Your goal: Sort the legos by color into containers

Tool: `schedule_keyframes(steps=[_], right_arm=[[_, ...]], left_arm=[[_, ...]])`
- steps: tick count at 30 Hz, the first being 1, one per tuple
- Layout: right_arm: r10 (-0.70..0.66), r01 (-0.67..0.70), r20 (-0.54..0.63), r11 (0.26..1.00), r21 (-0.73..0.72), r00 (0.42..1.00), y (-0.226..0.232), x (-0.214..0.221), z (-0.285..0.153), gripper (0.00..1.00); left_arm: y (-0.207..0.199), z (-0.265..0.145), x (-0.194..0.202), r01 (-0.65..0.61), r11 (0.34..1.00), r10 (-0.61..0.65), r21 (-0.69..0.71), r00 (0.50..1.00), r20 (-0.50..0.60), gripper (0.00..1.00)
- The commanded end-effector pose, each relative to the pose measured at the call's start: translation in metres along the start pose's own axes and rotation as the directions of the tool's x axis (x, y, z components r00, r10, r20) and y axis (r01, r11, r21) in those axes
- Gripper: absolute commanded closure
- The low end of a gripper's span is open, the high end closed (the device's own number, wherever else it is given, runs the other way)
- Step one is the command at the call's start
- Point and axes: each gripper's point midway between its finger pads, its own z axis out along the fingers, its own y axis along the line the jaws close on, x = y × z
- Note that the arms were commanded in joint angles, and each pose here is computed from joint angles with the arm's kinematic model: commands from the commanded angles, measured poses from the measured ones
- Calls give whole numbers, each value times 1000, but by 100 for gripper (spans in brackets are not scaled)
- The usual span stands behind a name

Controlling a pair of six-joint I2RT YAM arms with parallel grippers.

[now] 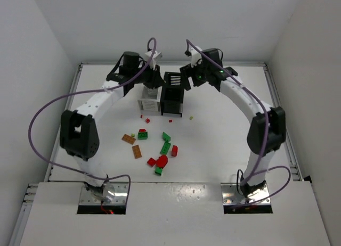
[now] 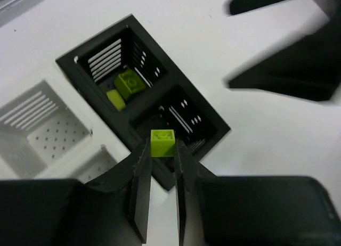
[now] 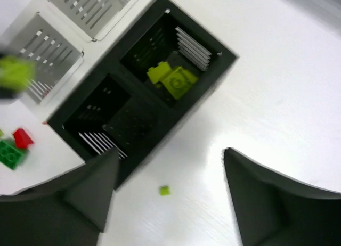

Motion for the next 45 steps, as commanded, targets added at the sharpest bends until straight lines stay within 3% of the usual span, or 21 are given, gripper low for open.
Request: schedule_keyframes(steps=[1, 9, 12, 20, 24, 29, 33, 34, 37, 38, 40, 43, 45], right_arm=[[-54, 36, 122, 989, 144, 991, -26, -25, -42, 14], [6, -1, -55, 997, 81, 998, -22, 57, -71, 11], [28, -20, -108, 997, 71, 994, -20, 79, -72, 10], [42, -36, -173, 999, 37, 984, -15, 106, -72, 8], [37, -32, -226, 999, 27, 973, -15, 121, -65, 10], [46, -45, -260, 999, 12, 965, -16, 129, -52, 16], [22, -31, -288, 999, -28, 958, -10, 138, -37, 22], [11, -16, -285, 1000, -17, 959, -15, 137, -33, 26], [16, -32, -334, 999, -44, 943, -11, 155, -14, 32], [23, -46, -314, 997, -65, 949, -8, 147, -8, 33], [18, -50, -327, 995, -89, 945, -3, 152, 2, 38], [-17, -15, -311, 995, -100, 950, 2, 152, 19, 41], [-33, -6, -332, 993, -114, 943, 4, 160, 28, 43]], left_arm=[[17, 31, -37, 36, 999, -33, -32, 997, 72, 85], [31, 83, -54, -5, 998, 10, -58, 997, 80, 81], [37, 95, -43, 7, 998, -3, -58, 998, 55, 81], [37, 107, -32, 1, 997, 1, -74, 1000, 27, 71], [38, 107, -32, -11, 997, 13, -74, 1000, 26, 53], [30, 102, -42, -42, 998, 44, -37, 998, 46, 46], [21, 73, -80, -37, 998, 44, -58, 992, 120, 46], [17, 51, -104, -27, 997, 40, -77, 984, 172, 46], [25, 14, -121, 129, 987, -101, -100, 963, 249, 46], [27, -17, -138, 145, 984, -108, -107, 949, 295, 44], [20, -39, -133, 103, 993, -83, -56, 954, 289, 39], [17, -87, -133, 2, 995, 30, -101, 949, 314, 32], [27, -107, -120, 23, 993, 10, -114, 960, 279, 24]])
